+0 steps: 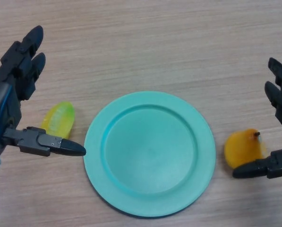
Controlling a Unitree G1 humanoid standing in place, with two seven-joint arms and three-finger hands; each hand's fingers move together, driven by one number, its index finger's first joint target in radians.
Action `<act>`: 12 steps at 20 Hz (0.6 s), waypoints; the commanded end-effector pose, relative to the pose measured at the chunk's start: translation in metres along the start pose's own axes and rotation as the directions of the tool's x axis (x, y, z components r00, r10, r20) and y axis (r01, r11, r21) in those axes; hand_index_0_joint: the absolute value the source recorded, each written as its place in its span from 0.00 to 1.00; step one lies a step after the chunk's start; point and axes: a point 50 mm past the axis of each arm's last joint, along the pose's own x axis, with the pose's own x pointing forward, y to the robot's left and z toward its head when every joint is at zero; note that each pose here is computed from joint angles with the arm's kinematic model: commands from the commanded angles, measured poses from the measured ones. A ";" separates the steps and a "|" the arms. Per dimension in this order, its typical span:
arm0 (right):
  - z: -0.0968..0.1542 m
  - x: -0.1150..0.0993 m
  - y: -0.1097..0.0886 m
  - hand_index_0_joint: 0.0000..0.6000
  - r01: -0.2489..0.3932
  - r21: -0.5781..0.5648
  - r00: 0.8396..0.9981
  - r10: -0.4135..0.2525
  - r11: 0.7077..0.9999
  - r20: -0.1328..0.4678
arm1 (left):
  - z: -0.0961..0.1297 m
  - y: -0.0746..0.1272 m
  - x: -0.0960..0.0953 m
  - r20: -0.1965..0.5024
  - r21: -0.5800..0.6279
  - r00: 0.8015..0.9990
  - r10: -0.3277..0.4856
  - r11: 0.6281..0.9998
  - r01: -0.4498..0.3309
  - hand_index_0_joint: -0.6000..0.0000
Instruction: Pick up the yellow pear and place it on the plate
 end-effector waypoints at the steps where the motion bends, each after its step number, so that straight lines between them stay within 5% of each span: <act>1: 0.018 -0.001 -0.023 0.00 0.103 -0.063 0.976 -0.089 0.993 0.197 | 0.035 0.011 0.000 0.200 0.105 0.979 0.043 0.992 -0.065 1.00; 6: -0.014 0.009 -0.031 0.00 0.123 -0.047 0.984 -0.116 0.991 0.137 | 0.032 0.009 0.000 0.187 0.106 0.982 0.037 0.993 -0.058 1.00; 11: -0.038 0.016 -0.025 0.00 0.135 -0.075 0.983 -0.124 0.988 0.136 | 0.032 0.010 0.000 0.175 0.114 0.984 0.034 0.992 -0.055 1.00; 12: -0.039 0.016 -0.025 0.08 0.136 -0.075 0.982 -0.125 0.988 0.139 | 0.032 0.010 0.000 0.175 0.116 0.984 0.034 0.992 -0.055 1.00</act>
